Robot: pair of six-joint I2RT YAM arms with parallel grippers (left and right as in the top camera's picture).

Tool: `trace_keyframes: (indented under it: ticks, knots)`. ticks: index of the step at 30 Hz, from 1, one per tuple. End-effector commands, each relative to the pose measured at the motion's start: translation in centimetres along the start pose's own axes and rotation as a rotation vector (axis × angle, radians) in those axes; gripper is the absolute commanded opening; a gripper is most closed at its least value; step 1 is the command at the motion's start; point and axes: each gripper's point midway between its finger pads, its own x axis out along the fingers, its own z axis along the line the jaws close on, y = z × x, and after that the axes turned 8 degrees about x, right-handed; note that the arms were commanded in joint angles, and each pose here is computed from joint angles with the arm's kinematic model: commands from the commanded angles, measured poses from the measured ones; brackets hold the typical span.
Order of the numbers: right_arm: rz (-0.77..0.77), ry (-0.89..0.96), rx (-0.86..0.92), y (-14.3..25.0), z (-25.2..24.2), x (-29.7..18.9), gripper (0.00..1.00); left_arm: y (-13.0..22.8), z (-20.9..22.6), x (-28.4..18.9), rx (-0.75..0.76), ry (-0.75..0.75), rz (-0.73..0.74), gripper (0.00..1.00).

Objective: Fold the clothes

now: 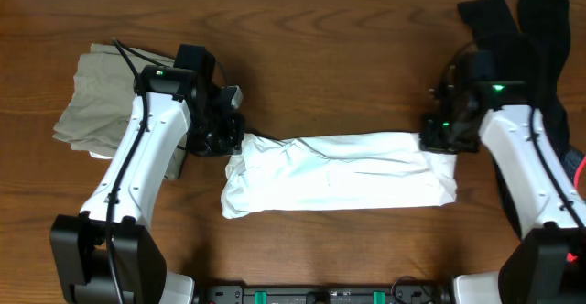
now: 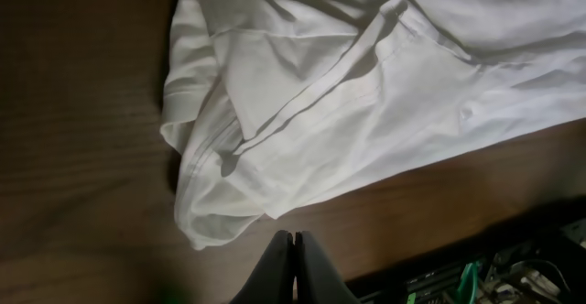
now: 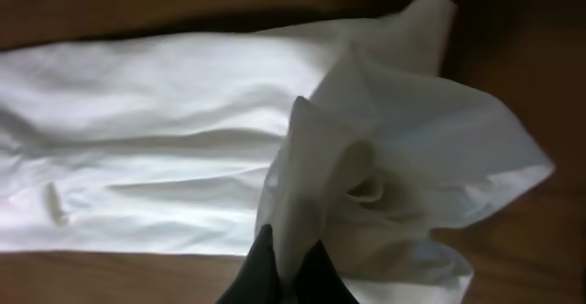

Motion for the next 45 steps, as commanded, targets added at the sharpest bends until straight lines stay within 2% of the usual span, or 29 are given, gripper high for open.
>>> trace_keyframes:
  ticks: [1,23,25,28,31,34,39,45]
  knots:
    - [-0.005,-0.009,-0.041,0.4,2.1,-0.1,0.01,-0.3,0.1,-0.3,0.003,-0.006,-0.017,0.06]
    - [0.101,0.01,-0.191,4.2,10.0,5.8,0.01,-0.4,0.1,-0.3,0.005,-0.006,-0.023,0.06]
    - [0.099,0.006,-0.211,4.5,10.5,5.8,0.05,-0.4,0.1,-0.3,0.005,-0.006,-0.023,0.06]
    - [0.096,0.0,-0.24,4.9,11.3,5.9,0.18,-0.4,0.1,-0.3,0.005,-0.006,-0.023,0.06]
    - [0.093,-0.005,-0.256,5.2,11.8,5.9,0.27,-0.4,0.1,-0.3,0.005,-0.006,-0.023,0.06]
    - [0.093,-0.006,-0.261,5.3,11.9,6.0,0.28,-0.4,0.1,-0.3,0.005,-0.006,-0.022,0.06]
    - [0.09,-0.012,-0.263,5.3,12.1,5.8,0.22,-0.4,0.1,-0.3,0.005,-0.006,-0.023,0.06]
    - [0.021,-0.054,-0.27,4.7,12.6,3.5,0.24,-0.4,0.1,-0.3,0.005,-0.006,-0.023,0.06]
